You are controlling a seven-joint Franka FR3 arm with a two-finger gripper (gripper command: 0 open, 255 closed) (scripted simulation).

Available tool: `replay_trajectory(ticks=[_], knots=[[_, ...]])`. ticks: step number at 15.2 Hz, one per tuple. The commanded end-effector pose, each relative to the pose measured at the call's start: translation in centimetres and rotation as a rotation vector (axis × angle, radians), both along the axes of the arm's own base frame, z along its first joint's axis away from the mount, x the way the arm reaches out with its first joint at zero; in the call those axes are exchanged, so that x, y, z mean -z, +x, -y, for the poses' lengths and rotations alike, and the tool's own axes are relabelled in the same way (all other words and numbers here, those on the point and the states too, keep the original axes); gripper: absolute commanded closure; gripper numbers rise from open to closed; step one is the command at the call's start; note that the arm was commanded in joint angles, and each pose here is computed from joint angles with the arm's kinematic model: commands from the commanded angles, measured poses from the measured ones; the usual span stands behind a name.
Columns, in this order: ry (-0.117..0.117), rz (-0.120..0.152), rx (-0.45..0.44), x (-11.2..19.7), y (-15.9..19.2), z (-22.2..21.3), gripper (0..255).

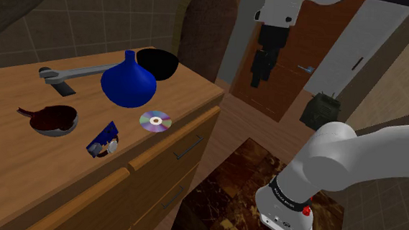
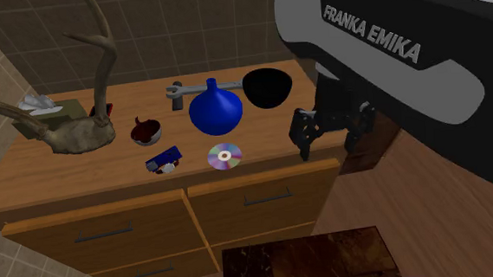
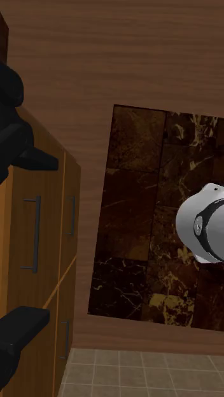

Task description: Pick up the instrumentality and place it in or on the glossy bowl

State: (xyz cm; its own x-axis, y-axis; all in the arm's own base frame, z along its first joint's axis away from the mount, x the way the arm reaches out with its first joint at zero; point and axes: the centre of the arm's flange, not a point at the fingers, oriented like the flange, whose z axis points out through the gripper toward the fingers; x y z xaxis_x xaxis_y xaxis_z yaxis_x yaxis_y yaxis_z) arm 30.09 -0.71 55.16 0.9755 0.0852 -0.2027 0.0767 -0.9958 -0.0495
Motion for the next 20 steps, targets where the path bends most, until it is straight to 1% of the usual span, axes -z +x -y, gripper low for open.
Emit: replay_trajectory(ticks=[1,6,11,15,20], knots=[[0.0,0.0,0.0,0.0,0.0,0.0,0],[-0.146,0.155,-0.224,3.1,0.8,-7.3,0],[-0.292,0.31,-0.448,7.2,0.5,-14.2,0],[-0.409,0.434,-0.627,11.2,-0.2,-19.1,0],[-0.555,0.589,-0.851,17.1,-1.6,-24.3,0]])
